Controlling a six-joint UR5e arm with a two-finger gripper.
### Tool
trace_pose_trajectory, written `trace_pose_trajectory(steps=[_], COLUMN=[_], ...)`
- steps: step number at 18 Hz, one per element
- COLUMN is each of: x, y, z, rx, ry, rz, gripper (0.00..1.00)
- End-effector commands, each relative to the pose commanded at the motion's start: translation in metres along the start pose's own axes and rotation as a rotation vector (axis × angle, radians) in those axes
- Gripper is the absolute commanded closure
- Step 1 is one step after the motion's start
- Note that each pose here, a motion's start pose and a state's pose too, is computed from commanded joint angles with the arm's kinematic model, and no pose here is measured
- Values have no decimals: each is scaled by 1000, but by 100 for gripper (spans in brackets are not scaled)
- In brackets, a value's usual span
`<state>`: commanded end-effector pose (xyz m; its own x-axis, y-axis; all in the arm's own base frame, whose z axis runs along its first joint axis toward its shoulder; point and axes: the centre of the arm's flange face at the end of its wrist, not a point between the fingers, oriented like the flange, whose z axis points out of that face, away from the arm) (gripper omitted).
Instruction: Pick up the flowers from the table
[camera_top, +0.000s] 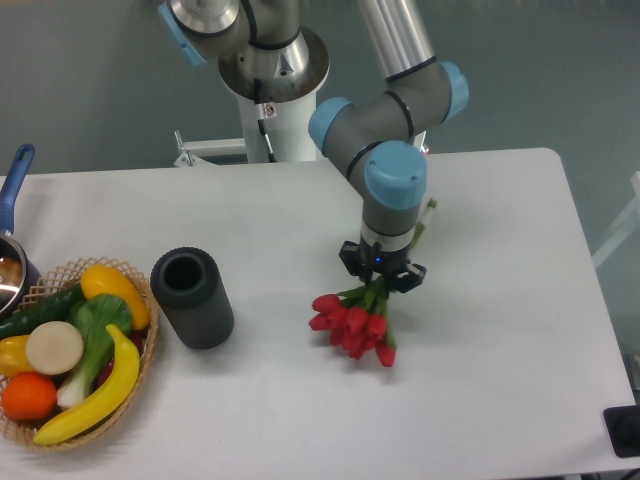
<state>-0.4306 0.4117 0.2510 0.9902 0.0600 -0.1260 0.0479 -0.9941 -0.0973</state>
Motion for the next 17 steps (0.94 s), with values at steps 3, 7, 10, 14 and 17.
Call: trace_pose_trajectory(steps=[3, 7, 10, 14, 17], x=[-27, -52, -62, -73, -75], y=[14, 18, 6, -3, -4], z=[-27, -48, -65, -85, -90], rx=[23, 33, 25, -7, -18], ry=[-48, -76, -57, -8, 11], rz=[-41, -68, -61, -58, -59], gripper=[100, 100, 100, 99, 99])
